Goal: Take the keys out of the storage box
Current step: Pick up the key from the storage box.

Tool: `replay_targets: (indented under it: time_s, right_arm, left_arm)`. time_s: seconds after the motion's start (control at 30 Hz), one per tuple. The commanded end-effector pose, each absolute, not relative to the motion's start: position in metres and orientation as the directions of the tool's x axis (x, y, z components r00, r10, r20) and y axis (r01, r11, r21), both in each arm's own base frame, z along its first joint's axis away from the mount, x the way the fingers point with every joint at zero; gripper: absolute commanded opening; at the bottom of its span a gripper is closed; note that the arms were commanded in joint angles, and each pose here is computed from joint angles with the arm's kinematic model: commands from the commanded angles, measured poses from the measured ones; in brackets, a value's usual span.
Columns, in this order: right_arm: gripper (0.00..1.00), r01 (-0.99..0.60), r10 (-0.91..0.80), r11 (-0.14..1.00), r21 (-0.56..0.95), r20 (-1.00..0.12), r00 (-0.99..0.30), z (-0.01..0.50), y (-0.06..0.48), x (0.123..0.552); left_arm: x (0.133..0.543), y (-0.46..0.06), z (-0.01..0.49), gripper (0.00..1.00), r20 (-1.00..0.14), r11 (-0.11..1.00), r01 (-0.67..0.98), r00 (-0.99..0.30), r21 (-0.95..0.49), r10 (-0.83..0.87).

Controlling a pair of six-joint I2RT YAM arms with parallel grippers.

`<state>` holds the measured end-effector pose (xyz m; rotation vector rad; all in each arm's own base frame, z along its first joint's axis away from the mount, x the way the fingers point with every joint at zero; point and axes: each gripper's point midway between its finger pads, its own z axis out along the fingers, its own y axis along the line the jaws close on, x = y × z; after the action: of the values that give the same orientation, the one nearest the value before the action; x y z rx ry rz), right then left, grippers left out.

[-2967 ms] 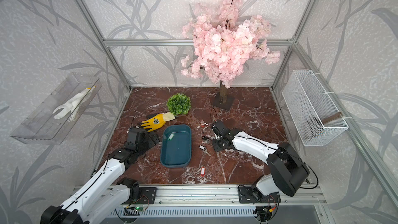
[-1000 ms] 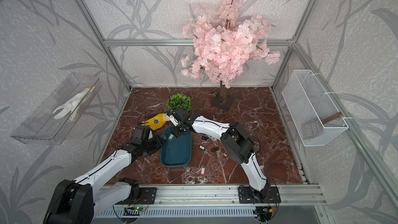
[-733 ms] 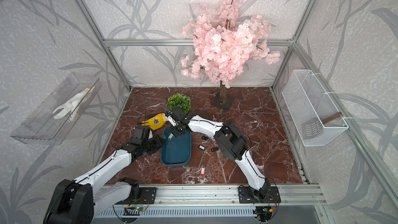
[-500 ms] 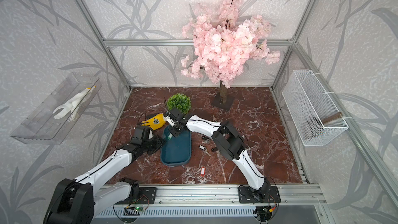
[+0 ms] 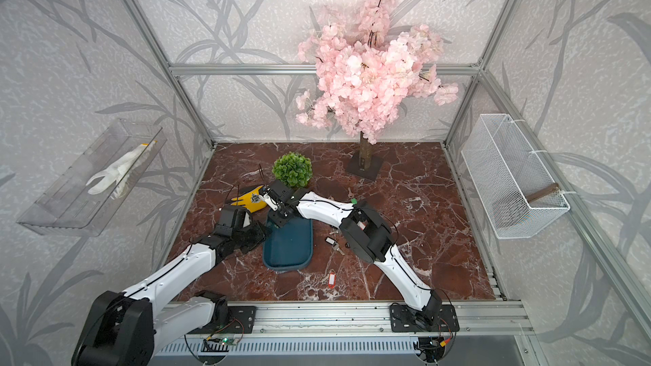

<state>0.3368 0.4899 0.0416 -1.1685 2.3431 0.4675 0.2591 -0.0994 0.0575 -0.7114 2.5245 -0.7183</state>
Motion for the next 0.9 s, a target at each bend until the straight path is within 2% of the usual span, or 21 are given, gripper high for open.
replay_targets:
  time_s: [0.0, 0.17, 0.43, 0.57, 0.73, 0.87]
  right_arm:
    - [0.33, -0.811, -0.673, 0.583, 0.046, -0.532, -0.514, 0.032, 0.486, 0.341]
    - [0.28, -0.811, -0.683, 0.583, 0.038, -0.518, -0.515, 0.027, 0.484, 0.341]
    - [0.03, -0.815, -0.683, 0.578, 0.04, -0.523, -0.51, 0.038, 0.482, 0.338]
    - [0.0, -0.817, -0.676, 0.576, 0.03, -0.544, -0.497, 0.056, 0.478, 0.337]
    - [0.0, -0.813, -0.652, 0.582, 0.027, -0.581, -0.487, 0.091, 0.467, 0.332]
    - [0.0, -0.813, -0.639, 0.582, 0.03, -0.601, -0.479, 0.12, 0.45, 0.318]
  left_arm:
    - [0.263, -0.098, 0.061, 0.28, -0.266, 0.747, -0.345, -0.782, -0.568, -0.563]
    - [0.264, -0.098, 0.062, 0.28, -0.268, 0.748, -0.343, -0.782, -0.569, -0.563]
    - [0.264, -0.096, 0.063, 0.29, -0.277, 0.751, -0.342, -0.779, -0.565, -0.563]
    - [0.265, -0.095, 0.069, 0.3, -0.293, 0.759, -0.334, -0.777, -0.559, -0.557]
    - [0.269, -0.092, 0.084, 0.39, -0.331, 0.772, -0.316, -0.767, -0.551, -0.55]
    - [0.272, -0.085, 0.104, 0.53, -0.389, 0.779, -0.296, -0.735, -0.553, -0.556]
